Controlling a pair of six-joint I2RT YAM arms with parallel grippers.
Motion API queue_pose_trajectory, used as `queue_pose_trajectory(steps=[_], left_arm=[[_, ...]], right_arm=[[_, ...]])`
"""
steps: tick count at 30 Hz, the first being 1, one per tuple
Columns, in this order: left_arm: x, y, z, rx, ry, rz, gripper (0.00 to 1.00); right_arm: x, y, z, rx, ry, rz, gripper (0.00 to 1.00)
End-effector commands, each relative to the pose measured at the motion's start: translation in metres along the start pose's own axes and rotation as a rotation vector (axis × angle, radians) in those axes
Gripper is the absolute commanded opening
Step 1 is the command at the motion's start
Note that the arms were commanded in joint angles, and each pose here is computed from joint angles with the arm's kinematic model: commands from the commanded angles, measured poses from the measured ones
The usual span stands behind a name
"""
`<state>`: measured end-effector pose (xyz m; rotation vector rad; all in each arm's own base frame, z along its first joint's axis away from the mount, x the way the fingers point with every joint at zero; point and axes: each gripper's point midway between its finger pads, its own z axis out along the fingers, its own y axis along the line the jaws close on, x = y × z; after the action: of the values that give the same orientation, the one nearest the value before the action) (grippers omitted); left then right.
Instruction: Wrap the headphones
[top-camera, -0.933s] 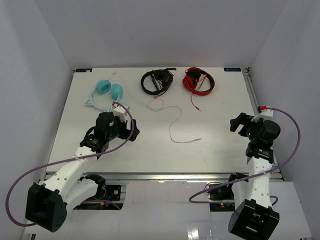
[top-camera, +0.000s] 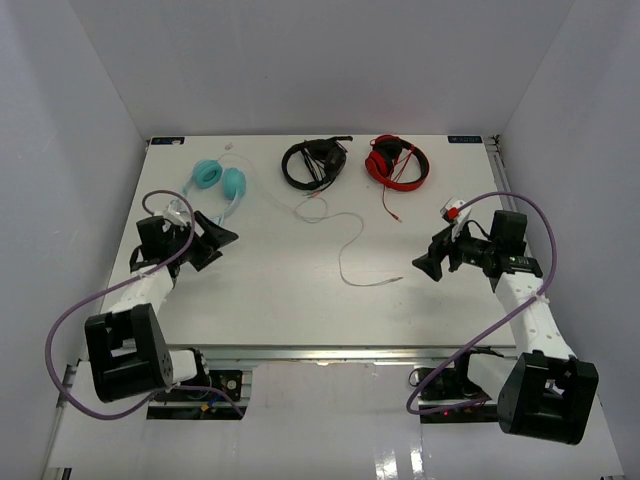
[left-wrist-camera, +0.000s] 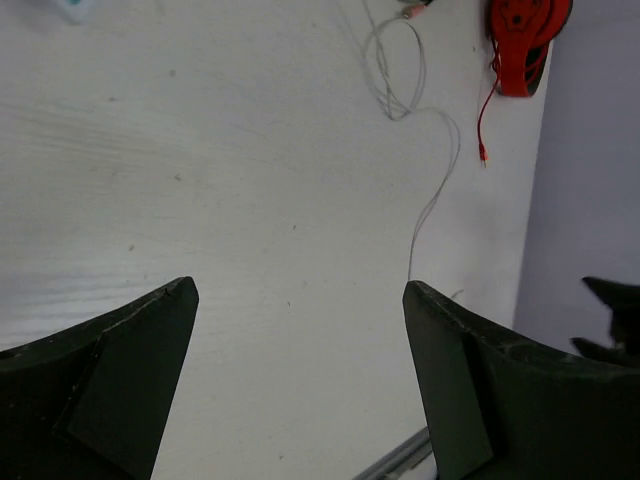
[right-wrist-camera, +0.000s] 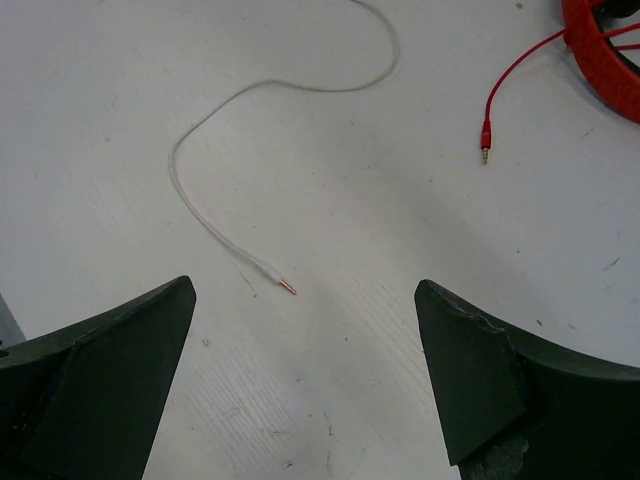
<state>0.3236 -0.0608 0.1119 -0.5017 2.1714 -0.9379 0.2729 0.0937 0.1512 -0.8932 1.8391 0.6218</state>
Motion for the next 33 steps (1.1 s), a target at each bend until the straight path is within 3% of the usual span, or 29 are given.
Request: queue_pose_trajectory(steps=[1, 6, 12, 19, 30, 33], left_arm=[[-0.038, 0.013, -0.001, -0.121, -0.054, -0.270, 0.95], [-0.083, 0.064, 0.002, -0.464, -0.196, -0.411, 0.94], [-0.112, 0.119, 0.002, -0.831, -0.230, -0.521, 0.88], [-0.135, 0.122, 0.035, -0.873, -0.170, -0.497, 0.75], [-0.146, 0.116, 0.069, -0.912, -0.139, -0.478, 0.75], [-0.143, 0.120, 0.076, -0.946, -0.122, -0.472, 0.70]], right_arm=[[0.018, -0.008, 0.000, 0.066, 0.043, -0.010, 0.97], [0.005, 0.001, -0.003, 0.049, -0.010, -0.041, 0.98], [-0.001, 0.006, -0.003, 0.035, -0.021, -0.063, 0.98], [-0.007, 0.006, -0.003, 0.049, -0.023, -0.096, 0.98], [-0.003, 0.009, 0.000, 0.030, -0.011, -0.098, 0.98], [-0.002, 0.009, 0.001, 0.029, -0.005, -0.098, 0.98]])
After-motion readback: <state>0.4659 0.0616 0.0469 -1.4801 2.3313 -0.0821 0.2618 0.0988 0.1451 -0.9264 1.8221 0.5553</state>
